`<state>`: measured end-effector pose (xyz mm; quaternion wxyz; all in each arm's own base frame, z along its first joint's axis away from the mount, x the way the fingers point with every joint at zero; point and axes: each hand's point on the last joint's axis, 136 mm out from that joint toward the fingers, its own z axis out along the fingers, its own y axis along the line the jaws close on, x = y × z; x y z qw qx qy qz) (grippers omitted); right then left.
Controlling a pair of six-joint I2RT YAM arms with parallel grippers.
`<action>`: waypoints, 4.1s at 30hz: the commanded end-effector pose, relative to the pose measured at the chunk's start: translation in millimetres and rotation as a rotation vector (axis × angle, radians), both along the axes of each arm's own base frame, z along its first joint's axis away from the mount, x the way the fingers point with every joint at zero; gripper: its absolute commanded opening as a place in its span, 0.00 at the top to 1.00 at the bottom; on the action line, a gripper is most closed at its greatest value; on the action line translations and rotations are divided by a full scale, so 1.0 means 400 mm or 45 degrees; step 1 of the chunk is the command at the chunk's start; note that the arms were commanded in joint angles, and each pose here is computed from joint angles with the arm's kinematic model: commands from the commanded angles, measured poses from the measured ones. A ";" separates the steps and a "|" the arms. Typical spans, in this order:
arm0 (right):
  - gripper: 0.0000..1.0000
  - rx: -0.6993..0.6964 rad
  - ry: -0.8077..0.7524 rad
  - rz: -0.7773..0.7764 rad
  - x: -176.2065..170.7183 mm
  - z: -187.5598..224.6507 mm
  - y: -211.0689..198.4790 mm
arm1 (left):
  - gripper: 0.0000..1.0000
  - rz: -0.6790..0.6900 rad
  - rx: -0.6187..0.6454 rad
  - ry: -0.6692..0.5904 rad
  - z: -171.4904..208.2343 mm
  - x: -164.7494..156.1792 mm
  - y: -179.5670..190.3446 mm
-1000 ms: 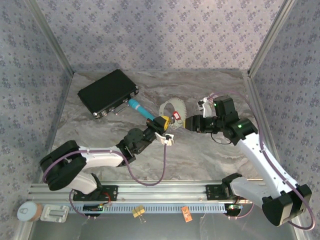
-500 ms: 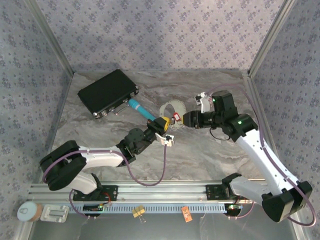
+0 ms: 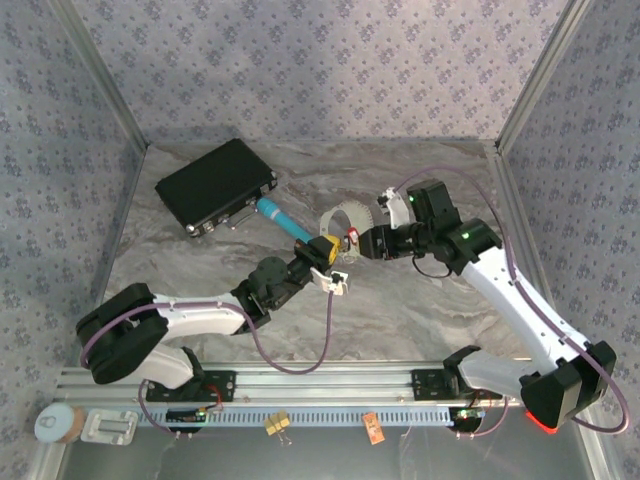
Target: Put the keys on the keyring
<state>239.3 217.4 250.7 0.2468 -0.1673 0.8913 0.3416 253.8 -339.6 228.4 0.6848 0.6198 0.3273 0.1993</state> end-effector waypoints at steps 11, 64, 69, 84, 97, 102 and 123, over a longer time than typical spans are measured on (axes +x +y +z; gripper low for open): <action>0.60 0.157 -0.112 0.311 -0.118 0.123 0.072 | 1.00 0.051 -0.166 0.002 0.094 0.024 0.000; 0.68 0.174 -1.400 0.268 -0.153 0.143 0.000 | 1.00 -0.357 -0.576 0.392 0.199 -0.105 0.016; 0.67 0.162 -1.410 0.257 -0.150 0.146 -0.002 | 1.00 -0.353 -0.573 0.392 0.198 -0.103 0.017; 0.65 0.145 -1.426 0.216 -0.145 0.156 -0.011 | 1.00 -0.351 -0.555 0.403 0.191 -0.104 0.014; 0.66 0.179 -1.438 0.233 -0.156 0.167 -0.006 | 1.00 -0.340 -0.549 0.395 0.189 -0.098 0.012; 0.64 0.187 -1.441 0.222 -0.154 0.172 -0.007 | 1.00 -0.339 -0.542 0.394 0.186 -0.099 0.013; 0.75 0.234 -1.374 0.153 -0.141 0.176 -0.010 | 1.00 -0.333 -0.531 0.389 0.182 -0.098 0.014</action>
